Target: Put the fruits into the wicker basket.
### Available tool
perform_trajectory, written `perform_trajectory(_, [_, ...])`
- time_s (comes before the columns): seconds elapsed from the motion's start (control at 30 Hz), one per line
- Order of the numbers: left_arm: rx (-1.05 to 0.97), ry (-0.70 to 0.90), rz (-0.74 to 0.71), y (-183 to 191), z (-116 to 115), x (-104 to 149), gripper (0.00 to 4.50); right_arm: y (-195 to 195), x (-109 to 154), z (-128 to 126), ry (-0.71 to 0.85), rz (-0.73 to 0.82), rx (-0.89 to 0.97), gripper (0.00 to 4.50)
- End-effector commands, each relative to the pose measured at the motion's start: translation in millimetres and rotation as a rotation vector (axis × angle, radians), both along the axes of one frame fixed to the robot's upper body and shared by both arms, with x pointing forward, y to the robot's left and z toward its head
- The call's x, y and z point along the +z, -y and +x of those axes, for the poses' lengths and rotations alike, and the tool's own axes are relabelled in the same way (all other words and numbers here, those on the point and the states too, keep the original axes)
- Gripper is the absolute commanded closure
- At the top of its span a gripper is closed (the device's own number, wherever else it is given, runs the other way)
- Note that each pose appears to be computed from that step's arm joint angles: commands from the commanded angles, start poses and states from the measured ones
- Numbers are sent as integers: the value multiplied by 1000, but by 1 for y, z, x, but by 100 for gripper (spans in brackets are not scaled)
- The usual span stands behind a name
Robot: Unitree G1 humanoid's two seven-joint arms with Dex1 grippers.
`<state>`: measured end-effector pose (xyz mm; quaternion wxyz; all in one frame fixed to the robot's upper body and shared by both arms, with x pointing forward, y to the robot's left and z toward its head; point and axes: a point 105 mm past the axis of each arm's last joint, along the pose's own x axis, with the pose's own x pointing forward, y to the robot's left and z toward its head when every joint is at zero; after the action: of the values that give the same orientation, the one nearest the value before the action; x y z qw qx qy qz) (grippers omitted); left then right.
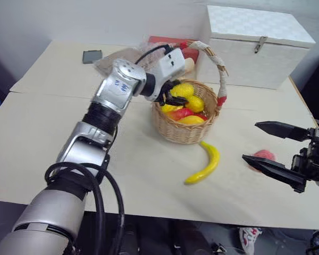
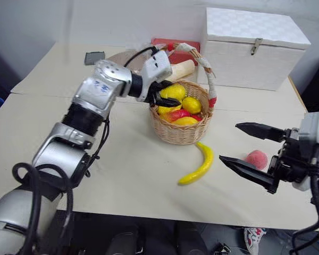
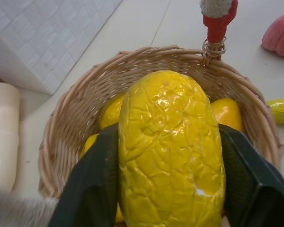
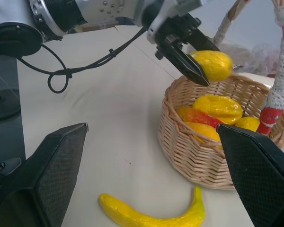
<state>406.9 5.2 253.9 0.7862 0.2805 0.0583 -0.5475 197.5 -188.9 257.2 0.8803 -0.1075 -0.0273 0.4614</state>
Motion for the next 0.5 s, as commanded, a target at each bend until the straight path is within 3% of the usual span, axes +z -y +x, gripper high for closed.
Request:
perform_trajectory(0.03, [6,45,-12,5,8,7,61,-3,1,-2,40,-15,-26,0])
perform_trajectory(0.07, [-7,32,-39,5,6,9,61,-3,-1,-2,33,-18,-39,0])
perform_trajectory(0.1, [-47,8,-102,4,-1,17,27,-1,-4,-3,22,-28,-60,0])
perform_trajectory(0.17, [-111,-16,-188,0,-11,30,27,1,-9,-4,7,-43,-88,0])
perform_trajectory(0.27, [-287,-55,-288,-27,-47,49,27,7,-21,-8,-32,-92,-128,0])
perform_trajectory(0.37, [-380,-69,-275,-53,-74,51,27,13,-28,-11,-56,-131,-155,0])
perform_trajectory(0.5, [-449,-114,-111,-99,-107,34,27,26,-36,-16,-96,-202,-178,0])
